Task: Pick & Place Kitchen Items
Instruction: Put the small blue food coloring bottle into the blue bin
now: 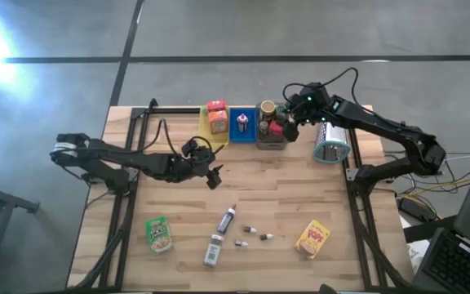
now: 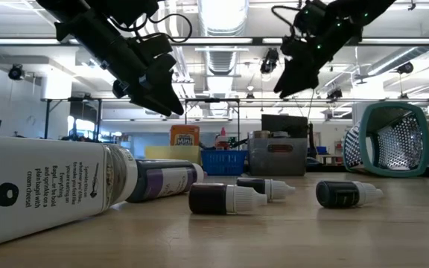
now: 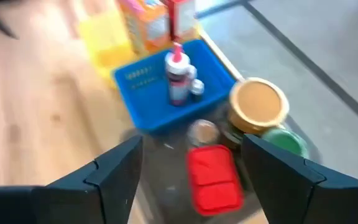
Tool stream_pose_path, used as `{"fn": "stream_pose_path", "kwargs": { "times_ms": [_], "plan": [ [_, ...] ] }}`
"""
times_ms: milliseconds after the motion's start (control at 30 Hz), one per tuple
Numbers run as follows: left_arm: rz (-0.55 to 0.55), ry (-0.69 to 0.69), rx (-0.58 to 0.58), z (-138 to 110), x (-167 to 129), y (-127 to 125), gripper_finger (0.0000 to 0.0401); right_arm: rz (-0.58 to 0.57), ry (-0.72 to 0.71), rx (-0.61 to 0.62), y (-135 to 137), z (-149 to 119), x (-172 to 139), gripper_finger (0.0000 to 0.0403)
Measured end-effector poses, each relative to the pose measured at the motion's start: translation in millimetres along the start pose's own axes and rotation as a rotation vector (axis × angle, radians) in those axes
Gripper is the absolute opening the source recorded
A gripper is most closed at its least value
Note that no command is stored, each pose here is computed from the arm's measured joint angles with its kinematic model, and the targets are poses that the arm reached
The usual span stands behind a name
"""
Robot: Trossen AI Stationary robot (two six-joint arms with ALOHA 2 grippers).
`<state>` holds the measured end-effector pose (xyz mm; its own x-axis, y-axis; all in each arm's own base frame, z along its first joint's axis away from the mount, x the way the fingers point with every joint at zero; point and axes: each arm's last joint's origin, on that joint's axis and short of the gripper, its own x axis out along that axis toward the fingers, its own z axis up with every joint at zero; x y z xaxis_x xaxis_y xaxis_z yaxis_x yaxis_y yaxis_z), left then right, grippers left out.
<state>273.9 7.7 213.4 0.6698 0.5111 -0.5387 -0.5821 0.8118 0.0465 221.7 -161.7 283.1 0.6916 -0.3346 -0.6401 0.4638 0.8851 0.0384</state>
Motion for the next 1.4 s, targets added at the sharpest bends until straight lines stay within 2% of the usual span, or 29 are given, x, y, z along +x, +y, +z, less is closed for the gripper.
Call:
{"fn": "stream_pose_path", "kwargs": {
  "times_ms": [267,500,600,933,1200,1400],
  "plan": [
    [0.0,0.0,0.0,0,0,0,0.0273,0.087,-0.039,-0.039,21,4,-12,0.0241],
    [0.0,0.0,0.0,0,0,0,0.0273,0.18,-0.053,-0.136,54,3,-24,0.0222],
    [0.0,0.0,0.0,0,0,0,0.0273,0.182,-0.055,-0.166,70,2,-30,0.0216],
    [0.0,0.0,0.0,0,0,0,0.0273,0.214,-0.02,-0.277,129,-15,-51,0.019],
    [0.0,0.0,0.0,0,0,0,0.0273,0.318,0.014,-0.287,174,-34,-65,0.0165],
    [0.0,0.0,0.0,0,0,0,0.0273,0.334,-0.007,-0.32,203,-49,-83,0.0145]
  ]
}}
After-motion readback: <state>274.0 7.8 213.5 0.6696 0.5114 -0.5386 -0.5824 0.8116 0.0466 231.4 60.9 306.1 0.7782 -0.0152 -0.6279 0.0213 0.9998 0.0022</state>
